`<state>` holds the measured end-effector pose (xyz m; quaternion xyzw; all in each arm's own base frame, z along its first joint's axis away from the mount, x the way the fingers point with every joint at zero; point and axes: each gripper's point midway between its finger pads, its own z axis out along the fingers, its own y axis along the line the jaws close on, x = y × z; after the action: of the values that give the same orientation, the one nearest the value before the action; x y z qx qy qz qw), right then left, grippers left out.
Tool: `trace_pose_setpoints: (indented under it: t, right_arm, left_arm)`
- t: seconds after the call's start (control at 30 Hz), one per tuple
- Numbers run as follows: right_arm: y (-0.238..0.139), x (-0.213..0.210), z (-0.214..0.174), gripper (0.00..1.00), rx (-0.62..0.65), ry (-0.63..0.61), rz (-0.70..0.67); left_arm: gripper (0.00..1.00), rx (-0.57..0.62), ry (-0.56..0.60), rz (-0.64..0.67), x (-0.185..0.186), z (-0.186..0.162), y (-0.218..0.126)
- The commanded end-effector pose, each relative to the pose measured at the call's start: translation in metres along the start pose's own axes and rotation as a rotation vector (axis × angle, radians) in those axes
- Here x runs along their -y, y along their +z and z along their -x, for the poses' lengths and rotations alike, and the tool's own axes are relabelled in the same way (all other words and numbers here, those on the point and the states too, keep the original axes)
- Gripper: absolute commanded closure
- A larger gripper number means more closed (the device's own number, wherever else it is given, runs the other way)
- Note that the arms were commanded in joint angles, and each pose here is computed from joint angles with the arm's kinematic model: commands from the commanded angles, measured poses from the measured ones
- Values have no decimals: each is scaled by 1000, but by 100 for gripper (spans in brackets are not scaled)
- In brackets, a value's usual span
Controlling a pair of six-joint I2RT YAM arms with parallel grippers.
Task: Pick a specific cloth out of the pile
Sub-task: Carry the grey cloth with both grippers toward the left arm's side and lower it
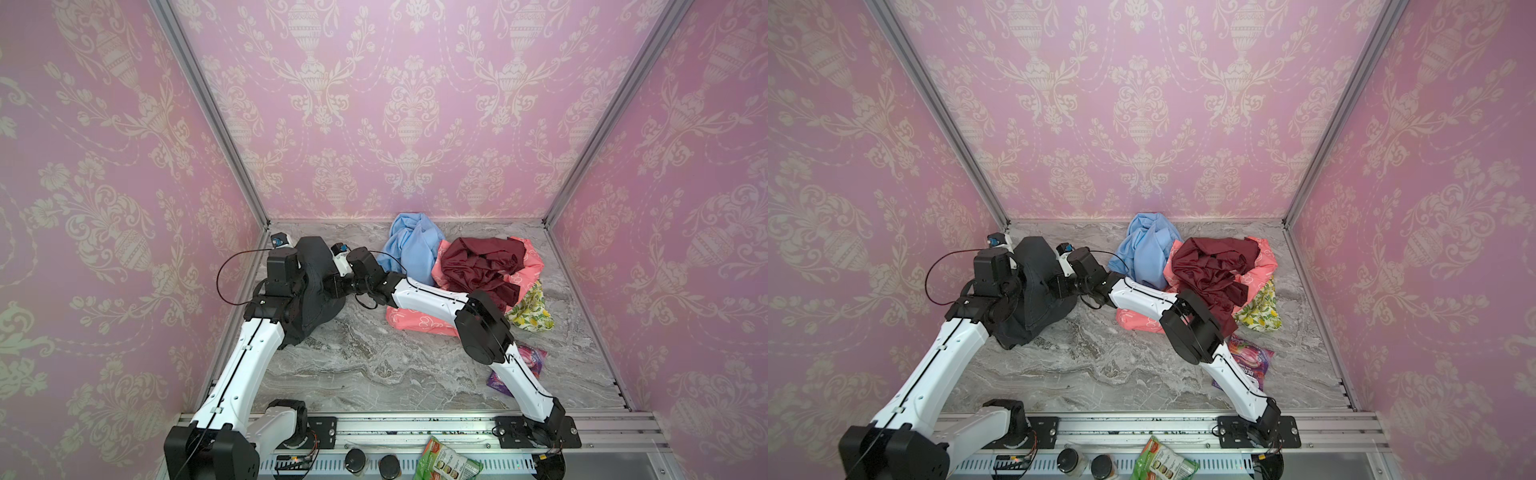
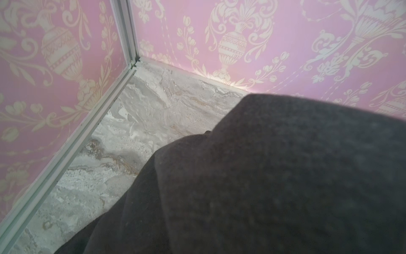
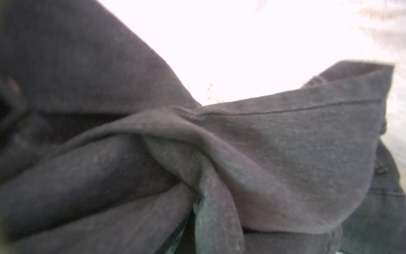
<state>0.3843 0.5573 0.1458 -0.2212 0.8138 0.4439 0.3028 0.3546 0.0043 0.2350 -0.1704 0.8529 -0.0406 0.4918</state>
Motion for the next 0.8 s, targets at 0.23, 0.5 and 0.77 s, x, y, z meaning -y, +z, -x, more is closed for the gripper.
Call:
trace_pose_setpoints:
  t: [0.23, 0.5, 0.77]
  right_arm:
    - [30, 83, -62, 100, -160, 115, -261]
    - [48, 112, -72, 100, -187, 169, -351]
    - [56, 142, -72, 92, -131, 281, -382]
  left_arm:
    - [100, -133, -158, 67, -28, -51, 13]
    - [100, -271, -183, 59, -29, -85, 31]
    - [99, -394, -161, 78, -36, -110, 48]
